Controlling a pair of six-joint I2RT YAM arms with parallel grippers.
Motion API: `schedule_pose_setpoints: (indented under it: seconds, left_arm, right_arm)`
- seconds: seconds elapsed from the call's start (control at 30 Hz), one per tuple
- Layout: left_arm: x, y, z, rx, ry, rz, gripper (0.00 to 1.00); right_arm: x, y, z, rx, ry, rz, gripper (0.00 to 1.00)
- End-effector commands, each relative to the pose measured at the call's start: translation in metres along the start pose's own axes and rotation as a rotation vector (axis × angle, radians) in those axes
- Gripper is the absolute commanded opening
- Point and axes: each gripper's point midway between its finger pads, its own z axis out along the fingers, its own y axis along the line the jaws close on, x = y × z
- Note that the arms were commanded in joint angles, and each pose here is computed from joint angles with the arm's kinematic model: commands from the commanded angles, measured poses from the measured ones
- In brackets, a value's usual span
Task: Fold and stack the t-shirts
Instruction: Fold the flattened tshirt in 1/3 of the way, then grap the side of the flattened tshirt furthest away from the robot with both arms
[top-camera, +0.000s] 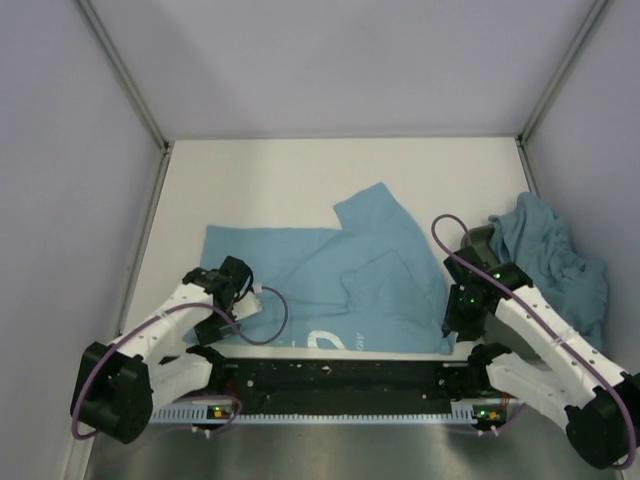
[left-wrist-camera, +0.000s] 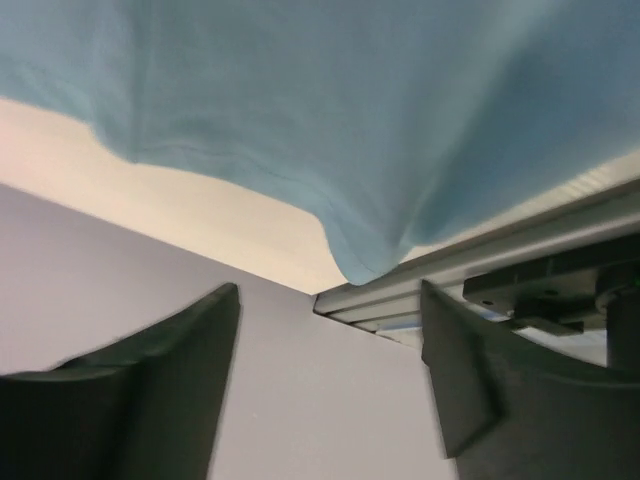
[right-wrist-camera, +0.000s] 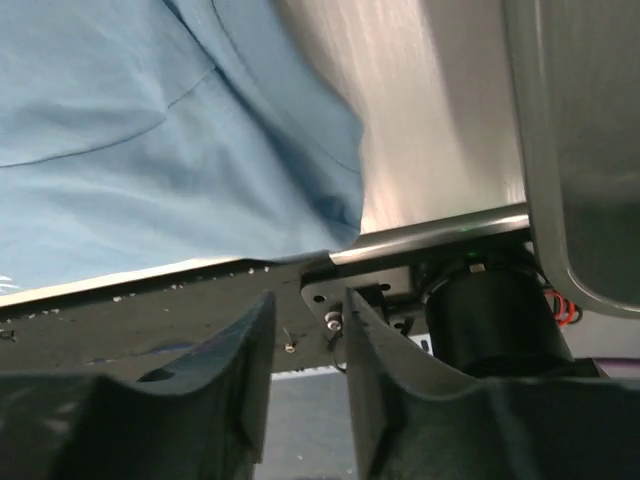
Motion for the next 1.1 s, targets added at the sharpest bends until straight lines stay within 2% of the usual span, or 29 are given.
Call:
schedule_pose_setpoints:
  seconds: [0.0,0.13,0.23,0.3,0.37,0.47,0.53,0.57,0.67,0.8,0.93,1.07]
  left_arm:
    - [-0.005,0.002,-0.015,0.039,-0.044,0.015,0.82]
    - [-0.038,0.034,-0.045,0.010,-0.199,-0.025,0.85]
    - [-0.062,0.073,-0.067,-0.049,-0.316,-0.106,0.84]
    - [-0.076,0.106,-0.078,-0.096,-0.381,-0.200,0.85]
    - [-0.086,0.138,-0.086,-0.101,-0.441,-0.317,0.85]
    - [-0.089,0.196,-0.090,-0.076,-0.517,-0.559,0.84]
    - [-0.090,0.224,-0.083,-0.046,-0.542,-0.686,0.83]
    - [-0.096,0.233,-0.081,-0.012,-0.579,-0.720,0.83]
    - [-0.104,0.259,-0.059,0.031,-0.591,-0.835,0.83]
    - [-0.119,0.270,-0.019,0.145,-0.561,-0.903,0.84]
    - [-0.132,0.272,0.009,0.210,-0.527,-0.920,0.84]
    - [-0.142,0.273,0.031,0.259,-0.509,-0.944,0.84]
  right_arm:
    - [0.002,-0.007,-0.018,0.034,0.020,-0.041,0.38]
    - [-0.032,0.009,-0.053,-0.008,-0.114,-0.078,0.45]
    - [-0.073,0.042,-0.083,-0.101,-0.244,-0.168,0.47]
    - [-0.103,0.075,-0.105,-0.181,-0.313,-0.261,0.48]
    - [-0.139,0.114,-0.118,-0.244,-0.373,-0.388,0.52]
    - [-0.201,0.160,-0.130,-0.253,-0.488,-0.488,0.55]
    - [-0.239,0.186,-0.116,-0.225,-0.496,-0.532,0.56]
    - [-0.256,0.197,-0.109,-0.216,-0.495,-0.543,0.56]
    - [-0.311,0.225,-0.070,-0.187,-0.468,-0.551,0.56]
    - [-0.371,0.249,-0.016,-0.146,-0.475,-0.548,0.57]
    - [-0.394,0.259,0.052,-0.117,-0.432,-0.556,0.64]
    - [-0.383,0.271,0.105,-0.176,-0.342,-0.495,0.65]
